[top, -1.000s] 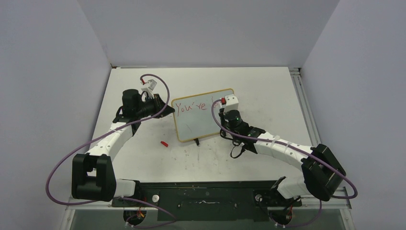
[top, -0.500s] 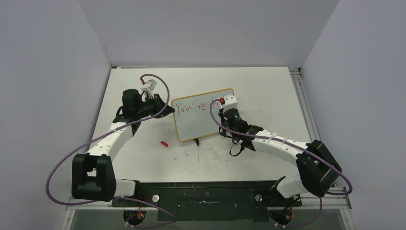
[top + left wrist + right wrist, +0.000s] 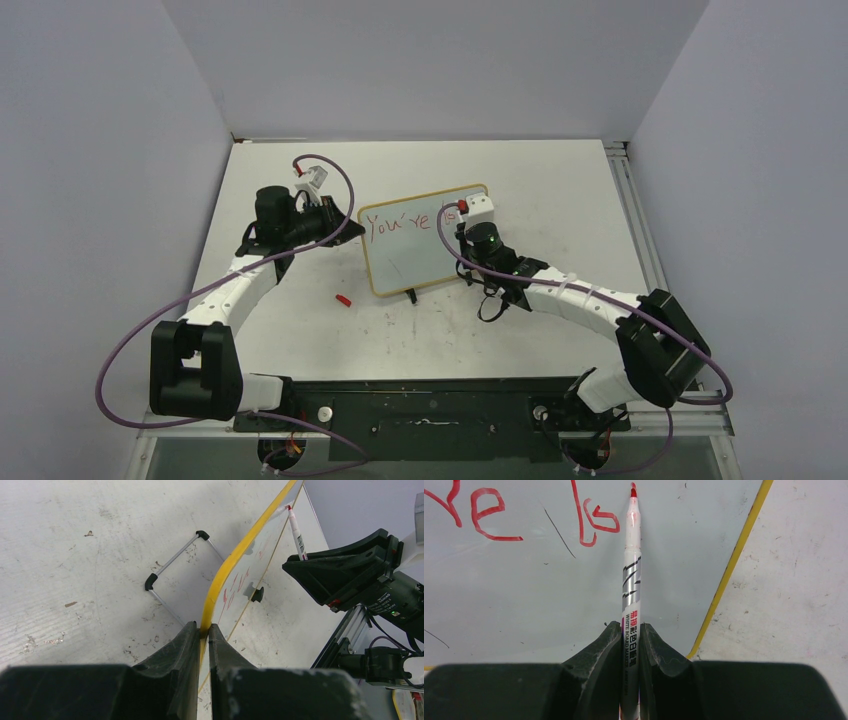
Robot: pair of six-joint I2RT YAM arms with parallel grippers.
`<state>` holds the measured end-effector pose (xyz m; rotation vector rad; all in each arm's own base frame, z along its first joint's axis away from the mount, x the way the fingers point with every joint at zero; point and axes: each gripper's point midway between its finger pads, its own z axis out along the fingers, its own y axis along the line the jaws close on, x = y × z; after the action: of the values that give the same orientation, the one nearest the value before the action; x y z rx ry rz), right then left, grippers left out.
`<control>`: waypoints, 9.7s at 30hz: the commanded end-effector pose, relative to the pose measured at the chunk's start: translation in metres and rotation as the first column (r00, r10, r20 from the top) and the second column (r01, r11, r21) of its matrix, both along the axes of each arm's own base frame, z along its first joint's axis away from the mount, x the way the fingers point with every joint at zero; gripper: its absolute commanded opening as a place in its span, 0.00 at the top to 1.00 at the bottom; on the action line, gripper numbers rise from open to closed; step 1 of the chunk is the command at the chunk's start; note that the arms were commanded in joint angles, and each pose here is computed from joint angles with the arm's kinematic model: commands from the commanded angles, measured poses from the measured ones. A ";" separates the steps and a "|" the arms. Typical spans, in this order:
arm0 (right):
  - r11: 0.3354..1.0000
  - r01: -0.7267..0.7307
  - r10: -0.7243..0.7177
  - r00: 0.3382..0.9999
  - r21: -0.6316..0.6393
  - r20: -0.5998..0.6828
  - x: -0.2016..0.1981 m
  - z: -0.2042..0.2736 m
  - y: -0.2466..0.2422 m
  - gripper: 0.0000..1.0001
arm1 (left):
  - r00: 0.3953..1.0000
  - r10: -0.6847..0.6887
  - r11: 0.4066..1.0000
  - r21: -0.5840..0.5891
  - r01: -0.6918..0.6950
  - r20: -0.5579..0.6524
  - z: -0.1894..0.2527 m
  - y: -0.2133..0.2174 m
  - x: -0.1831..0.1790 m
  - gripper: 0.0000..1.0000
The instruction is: Write a sentence on the whiteboard
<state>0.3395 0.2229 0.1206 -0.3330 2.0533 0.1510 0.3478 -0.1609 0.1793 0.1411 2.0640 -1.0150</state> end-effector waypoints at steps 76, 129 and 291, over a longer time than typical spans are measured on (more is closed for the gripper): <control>1.000 0.007 -0.007 1.000 0.018 -0.015 0.000 0.000 -0.011 0.95 | 0.995 -0.009 1.000 -0.004 0.010 0.100 0.027 0.001 0.002 1.00; 1.000 -0.020 0.020 0.999 -0.009 -0.039 -0.006 -0.014 -0.010 0.95 | 0.995 -0.011 1.000 -0.003 0.011 0.100 0.027 0.001 0.002 1.00; 0.994 0.111 -0.110 0.993 -0.012 0.029 -0.002 0.032 -0.058 0.95 | 0.996 -0.012 1.000 0.008 0.012 0.087 0.022 0.002 -0.004 1.00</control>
<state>0.3311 0.1639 0.0990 -0.2806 2.1572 0.0069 0.3447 -0.1612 0.1851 0.1588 2.0487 -1.0153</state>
